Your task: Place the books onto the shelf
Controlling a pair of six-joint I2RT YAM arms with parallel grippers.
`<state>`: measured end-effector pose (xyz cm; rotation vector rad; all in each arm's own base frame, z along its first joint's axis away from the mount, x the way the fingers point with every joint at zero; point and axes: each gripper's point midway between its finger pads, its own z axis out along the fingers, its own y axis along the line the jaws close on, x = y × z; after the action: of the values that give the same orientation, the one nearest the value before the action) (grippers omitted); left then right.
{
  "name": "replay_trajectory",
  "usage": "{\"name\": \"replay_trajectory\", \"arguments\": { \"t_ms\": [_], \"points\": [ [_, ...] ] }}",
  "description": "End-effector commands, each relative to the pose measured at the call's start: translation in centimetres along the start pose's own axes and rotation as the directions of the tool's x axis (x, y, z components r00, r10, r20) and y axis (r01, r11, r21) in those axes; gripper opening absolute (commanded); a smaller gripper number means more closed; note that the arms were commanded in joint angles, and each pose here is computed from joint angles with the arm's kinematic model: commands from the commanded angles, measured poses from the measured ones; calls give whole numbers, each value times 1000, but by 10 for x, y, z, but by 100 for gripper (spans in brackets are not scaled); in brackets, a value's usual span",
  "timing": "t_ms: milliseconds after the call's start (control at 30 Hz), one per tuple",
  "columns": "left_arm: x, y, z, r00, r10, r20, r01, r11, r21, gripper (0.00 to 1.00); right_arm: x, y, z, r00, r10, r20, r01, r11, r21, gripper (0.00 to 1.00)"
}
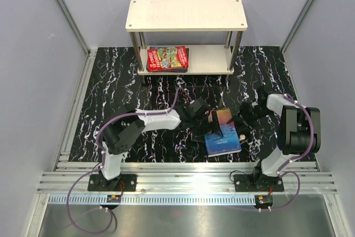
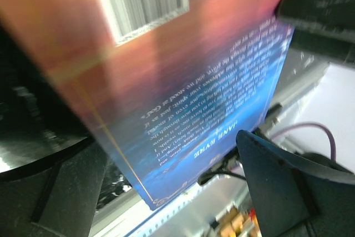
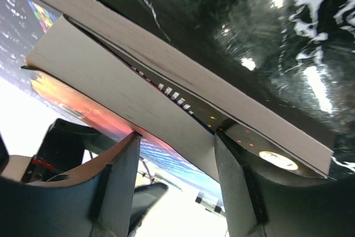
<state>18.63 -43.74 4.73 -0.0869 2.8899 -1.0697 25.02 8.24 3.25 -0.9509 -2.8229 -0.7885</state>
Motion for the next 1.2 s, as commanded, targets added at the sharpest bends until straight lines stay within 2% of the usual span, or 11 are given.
{"name": "replay_trajectory", "arguments": {
  "t_ms": [0, 200, 400, 467, 533, 633, 767, 1000, 1167],
  "points": [
    [-26, -17, -25, 986, -3, 167, 0, 1000, 14, 97, 10, -36, 20, 1000, 7, -12, -6, 993, 122, 58],
    [-48, -65, -72, 956, 25, 293, -54, 994, 93, 94, 17, -37, 20, 1000, 13, -22, -10, 992, 125, 56],
    [-50, -85, -78, 952, 26, 306, -84, 980, 179, 93, 19, -32, 24, 999, 10, -33, -6, 993, 121, 54],
    [-44, -79, -72, 959, 26, 283, -81, 979, 187, 92, 20, -32, 26, 999, 8, -37, -3, 992, 124, 54],
    [-40, -52, -64, 965, 31, 260, -52, 996, 73, 92, 21, -33, 27, 999, 9, -39, -4, 992, 126, 54],
    [-35, -11, -59, 966, 89, 242, -71, 994, -82, 92, 23, -34, 27, 999, 11, -44, -5, 992, 129, 54],
    [-31, 14, -61, 960, 132, 247, -97, 984, -148, 92, 25, -37, 28, 999, 14, -48, -7, 990, 139, 54],
    [-30, 23, -35, 966, 154, 206, -122, 980, -158, 92, 27, -43, 30, 998, 19, -66, -8, 986, 164, 54],
    [-33, 2, -10, 974, 94, 207, -96, 995, 0, 94, 27, -42, 30, 997, 21, -76, -8, 986, 167, 54]
  ]
}}
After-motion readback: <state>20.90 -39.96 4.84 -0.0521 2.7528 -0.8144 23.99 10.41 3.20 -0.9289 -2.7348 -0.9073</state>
